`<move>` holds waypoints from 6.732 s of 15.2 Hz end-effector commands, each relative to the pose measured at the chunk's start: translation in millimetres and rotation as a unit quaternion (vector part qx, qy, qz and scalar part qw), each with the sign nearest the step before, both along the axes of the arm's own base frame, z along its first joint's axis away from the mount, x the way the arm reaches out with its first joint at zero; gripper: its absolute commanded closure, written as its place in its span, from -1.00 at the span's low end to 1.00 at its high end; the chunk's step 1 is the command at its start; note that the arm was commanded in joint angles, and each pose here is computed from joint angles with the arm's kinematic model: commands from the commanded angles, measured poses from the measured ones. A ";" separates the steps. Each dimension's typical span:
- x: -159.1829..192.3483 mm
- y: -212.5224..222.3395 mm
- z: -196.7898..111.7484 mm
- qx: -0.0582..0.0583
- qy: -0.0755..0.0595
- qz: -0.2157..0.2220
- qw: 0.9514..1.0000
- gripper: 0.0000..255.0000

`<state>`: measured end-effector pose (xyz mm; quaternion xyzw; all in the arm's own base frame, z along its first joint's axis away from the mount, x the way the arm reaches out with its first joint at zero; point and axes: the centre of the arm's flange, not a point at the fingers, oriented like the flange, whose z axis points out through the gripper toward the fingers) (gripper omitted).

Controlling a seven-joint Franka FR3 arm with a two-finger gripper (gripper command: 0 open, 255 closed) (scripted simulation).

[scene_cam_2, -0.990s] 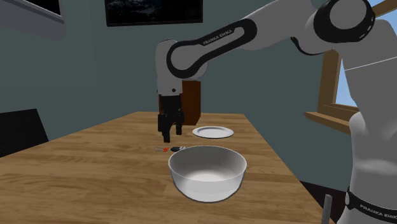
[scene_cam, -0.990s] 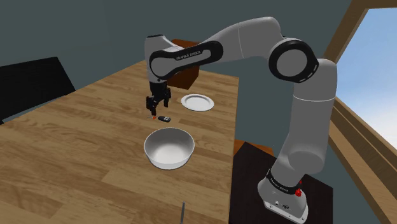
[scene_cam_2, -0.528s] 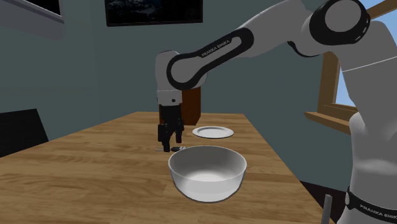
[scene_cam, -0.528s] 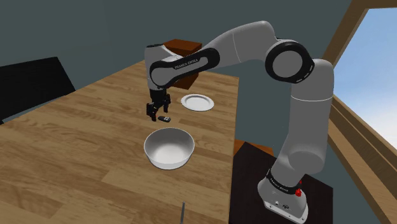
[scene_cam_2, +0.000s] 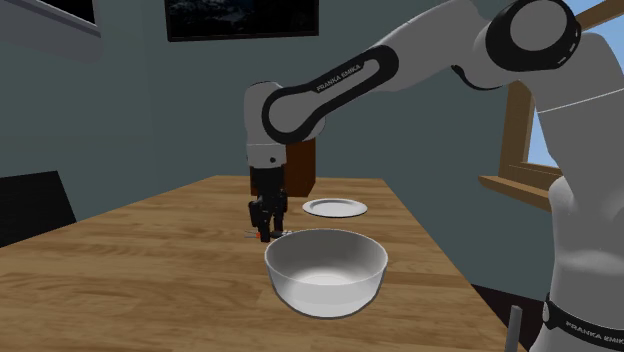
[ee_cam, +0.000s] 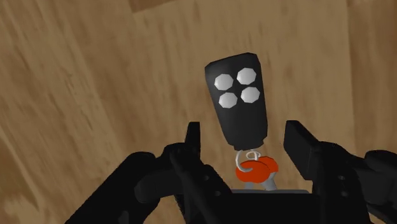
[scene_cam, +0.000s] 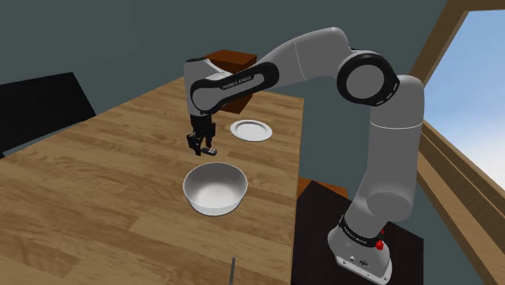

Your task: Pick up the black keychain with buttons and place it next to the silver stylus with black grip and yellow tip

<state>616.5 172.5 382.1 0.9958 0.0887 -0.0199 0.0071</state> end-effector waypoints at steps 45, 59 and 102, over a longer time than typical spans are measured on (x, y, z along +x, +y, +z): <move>0.0 -0.4 189.3 0.000 0.000 0.000 1.000 1.00; -97.4 40.5 220.4 0.000 0.000 0.000 1.000 1.00; -415.5 173.9 136.0 0.000 0.000 0.000 1.000 1.00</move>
